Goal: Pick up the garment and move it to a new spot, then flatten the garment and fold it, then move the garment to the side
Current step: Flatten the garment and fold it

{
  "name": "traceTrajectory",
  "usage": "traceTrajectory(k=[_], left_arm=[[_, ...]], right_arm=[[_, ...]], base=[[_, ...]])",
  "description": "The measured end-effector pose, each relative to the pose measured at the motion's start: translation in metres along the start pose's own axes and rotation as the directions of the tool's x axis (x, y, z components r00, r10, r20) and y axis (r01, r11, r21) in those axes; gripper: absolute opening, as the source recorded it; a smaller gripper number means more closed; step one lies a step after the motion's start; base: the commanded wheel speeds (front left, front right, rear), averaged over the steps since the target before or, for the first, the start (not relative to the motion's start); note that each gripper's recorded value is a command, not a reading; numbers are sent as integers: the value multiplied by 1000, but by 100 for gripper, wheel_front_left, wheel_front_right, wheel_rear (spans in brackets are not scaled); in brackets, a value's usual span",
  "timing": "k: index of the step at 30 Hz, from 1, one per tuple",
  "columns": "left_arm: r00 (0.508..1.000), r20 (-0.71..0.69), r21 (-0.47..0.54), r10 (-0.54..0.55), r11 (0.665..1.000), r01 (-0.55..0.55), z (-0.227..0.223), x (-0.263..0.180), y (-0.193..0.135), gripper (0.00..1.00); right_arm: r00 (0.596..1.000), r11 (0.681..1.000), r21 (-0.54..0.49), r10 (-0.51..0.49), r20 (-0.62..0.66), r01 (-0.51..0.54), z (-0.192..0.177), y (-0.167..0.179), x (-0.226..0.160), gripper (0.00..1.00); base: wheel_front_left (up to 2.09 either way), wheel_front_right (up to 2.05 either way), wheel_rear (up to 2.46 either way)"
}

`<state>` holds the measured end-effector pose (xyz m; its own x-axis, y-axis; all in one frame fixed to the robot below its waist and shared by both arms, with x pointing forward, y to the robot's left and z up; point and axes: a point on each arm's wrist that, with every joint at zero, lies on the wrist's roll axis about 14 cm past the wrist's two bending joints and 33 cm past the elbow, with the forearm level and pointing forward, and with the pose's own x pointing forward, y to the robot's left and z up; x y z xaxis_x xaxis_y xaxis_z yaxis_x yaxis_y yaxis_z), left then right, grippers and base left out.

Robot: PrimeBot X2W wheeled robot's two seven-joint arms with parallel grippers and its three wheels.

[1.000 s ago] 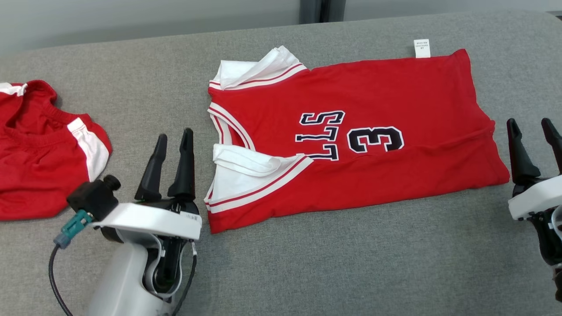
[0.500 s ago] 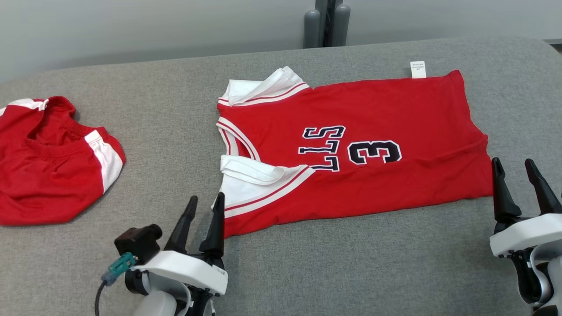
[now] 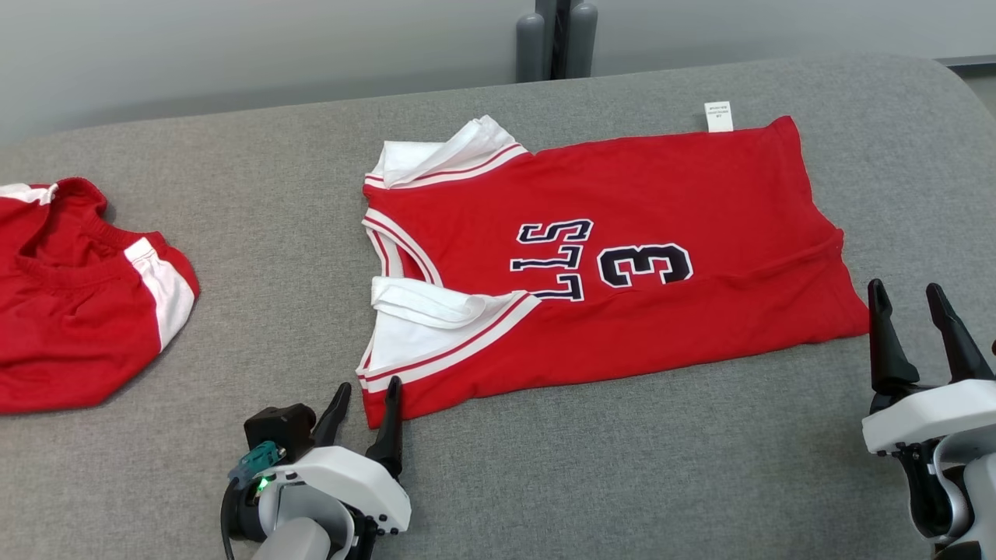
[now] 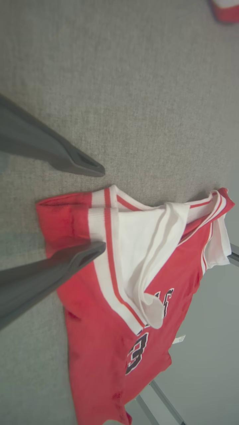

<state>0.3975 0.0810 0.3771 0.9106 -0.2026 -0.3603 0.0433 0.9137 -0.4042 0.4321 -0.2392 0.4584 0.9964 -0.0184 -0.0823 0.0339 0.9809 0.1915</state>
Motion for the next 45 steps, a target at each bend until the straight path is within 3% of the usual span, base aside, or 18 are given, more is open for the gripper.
traceTrajectory(k=[9,10,11,12,13,22,31,37,42,43,44,45], left_arm=[[997,-79,-2,1,1000,-1,-16,12,-3,100],[996,-87,2,0,1000,0,-17,13,-3,91],[996,-89,2,-2,1000,2,-17,14,-4,51],[996,-90,-1,-4,1000,4,-17,15,-5,17],[996,-92,-1,-6,1000,6,-17,16,-5,0],[997,-69,2,-25,1000,25,-10,15,-8,0],[999,0,3,-42,999,42,9,12,-8,0],[999,19,19,-49,999,49,14,11,-7,0],[999,20,18,-51,999,50,15,9,-7,0],[998,20,21,-51,998,51,15,8,-7,0],[998,20,24,-53,998,53,15,8,-7,0],[998,19,27,-56,998,55,15,7,-7,0]], right_arm=[[1000,1000,11,-26,7,26,3,-10,-1,100],[1000,1000,10,-29,7,29,3,-11,-2,100],[999,999,10,-31,7,31,3,-12,-2,100],[999,999,10,-34,6,34,2,-13,-2,100],[999,999,10,-36,5,36,2,-13,-2,100],[988,996,15,-89,-128,92,-36,-29,-7,100],[967,972,172,-117,-227,158,-63,-23,11,100],[938,949,237,-126,-322,209,-88,-19,16,100],[932,951,234,-112,-346,202,-95,-13,22,100],[932,949,244,-107,-345,199,-95,-10,23,95],[933,949,249,-101,-345,195,-95,-8,25,45],[934,951,248,-92,-346,185,-95,-5,25,12]], base=[[0,0,0],[0,0,0],[0,0,0],[0,0,0],[0,0,0],[0,0,0],[0,0,0],[0,0,0],[0,0,0],[0,0,0],[0,0,0],[0,0,0]])
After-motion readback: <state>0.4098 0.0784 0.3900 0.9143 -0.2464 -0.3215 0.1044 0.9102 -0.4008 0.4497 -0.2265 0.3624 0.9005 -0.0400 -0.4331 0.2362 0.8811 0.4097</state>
